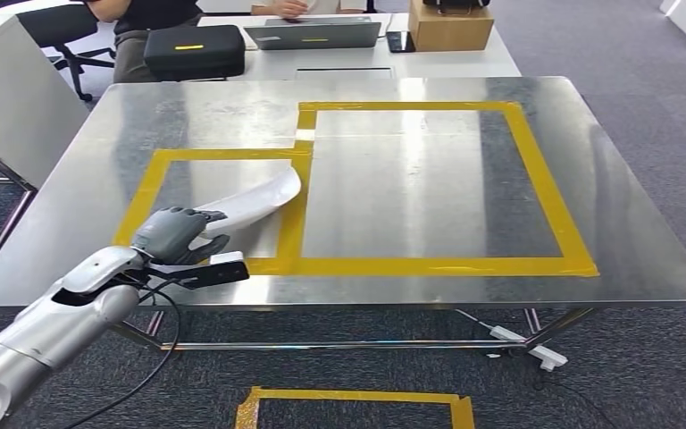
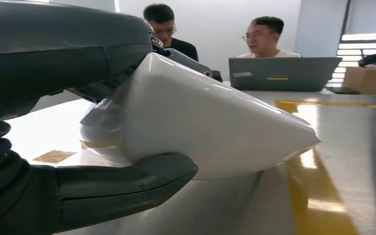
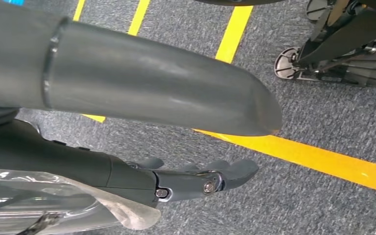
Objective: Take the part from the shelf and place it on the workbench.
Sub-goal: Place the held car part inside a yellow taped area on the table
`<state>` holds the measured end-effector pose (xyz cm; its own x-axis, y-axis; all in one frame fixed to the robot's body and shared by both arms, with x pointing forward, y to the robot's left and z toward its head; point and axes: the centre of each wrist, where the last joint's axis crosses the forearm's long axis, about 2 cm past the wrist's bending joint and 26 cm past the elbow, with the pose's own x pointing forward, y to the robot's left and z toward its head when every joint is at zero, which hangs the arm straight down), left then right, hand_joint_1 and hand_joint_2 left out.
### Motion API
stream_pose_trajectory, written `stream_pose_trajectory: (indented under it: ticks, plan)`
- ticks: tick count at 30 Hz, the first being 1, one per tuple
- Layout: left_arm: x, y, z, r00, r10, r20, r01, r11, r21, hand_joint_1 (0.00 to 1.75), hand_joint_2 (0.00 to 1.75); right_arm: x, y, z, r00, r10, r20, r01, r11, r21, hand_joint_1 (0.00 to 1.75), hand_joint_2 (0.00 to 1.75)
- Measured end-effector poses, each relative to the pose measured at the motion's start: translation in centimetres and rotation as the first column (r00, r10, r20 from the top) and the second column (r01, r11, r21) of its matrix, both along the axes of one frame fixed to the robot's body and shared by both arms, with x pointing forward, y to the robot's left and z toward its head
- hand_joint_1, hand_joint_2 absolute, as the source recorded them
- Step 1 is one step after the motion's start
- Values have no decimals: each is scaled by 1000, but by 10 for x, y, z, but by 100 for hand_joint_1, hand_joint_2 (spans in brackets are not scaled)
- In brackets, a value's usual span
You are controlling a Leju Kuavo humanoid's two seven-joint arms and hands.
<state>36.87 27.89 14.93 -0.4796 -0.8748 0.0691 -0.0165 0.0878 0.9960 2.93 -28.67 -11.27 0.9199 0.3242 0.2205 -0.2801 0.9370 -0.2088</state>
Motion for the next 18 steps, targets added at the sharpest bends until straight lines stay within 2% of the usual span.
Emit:
stream_pose_trajectory:
  ticks: [6,13,17,18]
  plan:
    - [6,9,-2,996,66,58,-74,988,139,175,175,-1,-1,0,1000,3,-2,-3,1000,-14,0,0]
    - [8,12,-5,995,76,64,-86,980,180,175,175,-2,-2,0,1000,4,-2,-4,1000,-17,0,0]
    - [8,13,-6,991,94,97,-115,964,239,0,0,-2,-2,0,1000,6,-3,-6,1000,-18,0,0]
    - [8,14,-7,989,102,107,-126,959,254,0,0,-2,-2,0,1000,7,-3,-7,1000,-18,0,0]
